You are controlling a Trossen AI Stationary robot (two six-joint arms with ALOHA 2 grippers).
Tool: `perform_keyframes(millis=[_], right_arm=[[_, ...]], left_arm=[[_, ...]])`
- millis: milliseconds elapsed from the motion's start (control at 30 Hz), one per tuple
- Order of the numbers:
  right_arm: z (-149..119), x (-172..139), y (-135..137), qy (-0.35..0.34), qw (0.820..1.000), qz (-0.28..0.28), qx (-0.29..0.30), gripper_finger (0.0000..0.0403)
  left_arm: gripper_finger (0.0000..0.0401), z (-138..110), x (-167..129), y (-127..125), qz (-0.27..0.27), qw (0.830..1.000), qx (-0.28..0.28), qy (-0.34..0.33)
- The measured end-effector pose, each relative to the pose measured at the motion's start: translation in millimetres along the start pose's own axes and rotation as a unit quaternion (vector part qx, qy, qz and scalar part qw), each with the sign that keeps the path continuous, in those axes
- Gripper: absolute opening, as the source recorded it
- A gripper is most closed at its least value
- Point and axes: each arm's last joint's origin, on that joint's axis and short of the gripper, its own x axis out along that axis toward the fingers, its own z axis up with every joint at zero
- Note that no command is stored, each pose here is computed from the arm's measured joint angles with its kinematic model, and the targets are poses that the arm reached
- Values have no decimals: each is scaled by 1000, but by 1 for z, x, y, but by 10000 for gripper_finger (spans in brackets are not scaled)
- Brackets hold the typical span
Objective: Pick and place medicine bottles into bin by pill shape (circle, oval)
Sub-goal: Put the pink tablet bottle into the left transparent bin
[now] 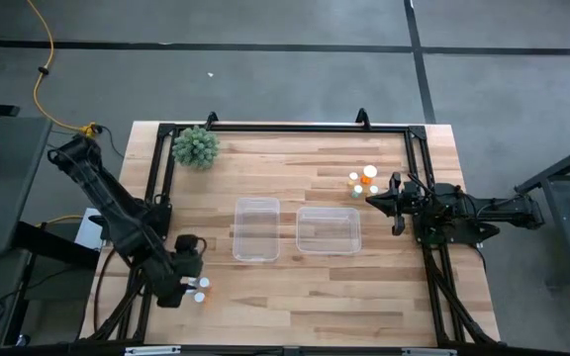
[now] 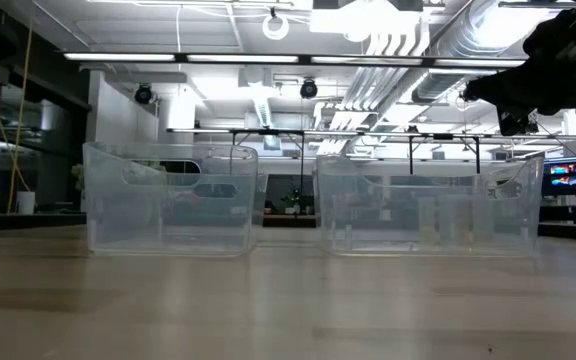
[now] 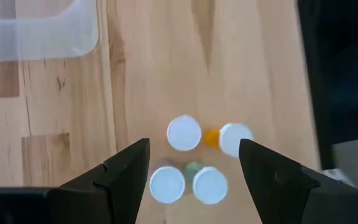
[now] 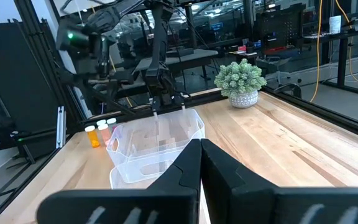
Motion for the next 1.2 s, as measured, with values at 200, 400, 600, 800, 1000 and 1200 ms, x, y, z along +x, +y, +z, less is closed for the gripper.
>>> perform_keyframes(millis=[200, 400, 600, 800, 1000, 1200], right_arm=[[0, 0, 0, 0, 1000, 0, 0, 0], [0, 0, 0, 0, 1000, 0, 0, 0], [0, 0, 0, 0, 1000, 0, 0, 0], [0, 0, 0, 0, 1000, 0, 0, 0], [0, 0, 0, 0, 1000, 0, 0, 0], [0, 0, 0, 0, 1000, 0, 0, 0]], left_arm=[[239, -9, 12, -7, 48, 998, 28, 13], [239, -11, 13, -4, 79, 996, 38, 13], [239, -10, 13, -4, 77, 996, 46, 10], [239, -6, 14, -5, 70, 994, 79, -3], [239, 3, 21, -2, 69, 991, 114, -2], [239, 12, 33, -3, 33, 992, 119, 2]])
